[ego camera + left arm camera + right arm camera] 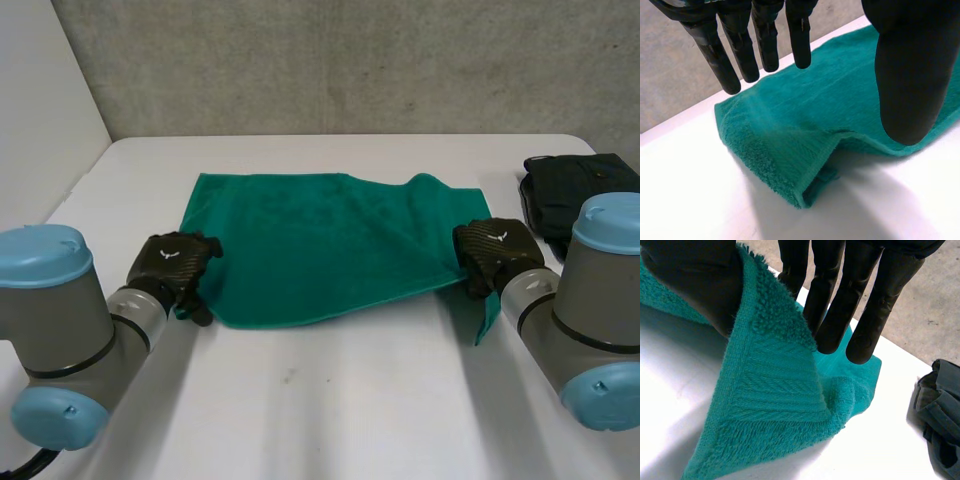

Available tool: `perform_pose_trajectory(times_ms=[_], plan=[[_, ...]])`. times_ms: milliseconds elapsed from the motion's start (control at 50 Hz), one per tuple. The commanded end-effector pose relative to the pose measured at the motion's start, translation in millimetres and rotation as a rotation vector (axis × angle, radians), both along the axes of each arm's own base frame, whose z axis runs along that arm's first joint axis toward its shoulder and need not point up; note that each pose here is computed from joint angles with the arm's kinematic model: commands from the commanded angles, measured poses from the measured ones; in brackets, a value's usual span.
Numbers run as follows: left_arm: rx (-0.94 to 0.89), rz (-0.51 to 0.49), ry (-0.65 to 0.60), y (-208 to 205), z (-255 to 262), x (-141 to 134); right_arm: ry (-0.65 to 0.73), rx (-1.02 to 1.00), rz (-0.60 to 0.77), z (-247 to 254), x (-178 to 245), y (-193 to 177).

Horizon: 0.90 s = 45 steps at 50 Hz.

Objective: Fold the laundry.

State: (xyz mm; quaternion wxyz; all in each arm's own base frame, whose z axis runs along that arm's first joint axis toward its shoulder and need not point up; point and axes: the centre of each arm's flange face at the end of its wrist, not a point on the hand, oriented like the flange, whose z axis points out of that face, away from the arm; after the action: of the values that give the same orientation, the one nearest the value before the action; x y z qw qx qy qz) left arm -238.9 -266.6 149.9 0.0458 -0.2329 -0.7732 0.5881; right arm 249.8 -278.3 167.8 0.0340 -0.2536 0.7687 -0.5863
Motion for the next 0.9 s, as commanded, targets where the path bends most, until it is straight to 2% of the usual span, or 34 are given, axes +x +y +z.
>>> perform_pose_trajectory(times_ms=[20,400,600,680,760,900], plan=[[-0.014,0.033,-0.011,-13.7,-14.1,1.7,-0.007,0.018,0.008,-0.5,-0.9,0.1],[-0.015,0.032,-0.058,-23.7,-27.6,4.1,-0.006,0.024,-0.003,0.3,-4.6,-3.1],[-0.095,0.113,-0.081,-56.8,-31.0,20.0,0.007,0.018,0.002,0.7,-4.8,-3.7],[-0.117,0.109,-0.119,-60.6,-28.2,23.7,0.03,0.01,0.014,5.5,-4.7,-2.9],[-0.155,0.093,-0.172,-54.9,-12.9,24.7,0.103,-0.023,0.045,26.0,-6.6,4.7],[-0.24,0.013,-0.329,-7.4,37.5,30.6,0.408,-0.033,0.153,45.9,-16.9,27.5]])
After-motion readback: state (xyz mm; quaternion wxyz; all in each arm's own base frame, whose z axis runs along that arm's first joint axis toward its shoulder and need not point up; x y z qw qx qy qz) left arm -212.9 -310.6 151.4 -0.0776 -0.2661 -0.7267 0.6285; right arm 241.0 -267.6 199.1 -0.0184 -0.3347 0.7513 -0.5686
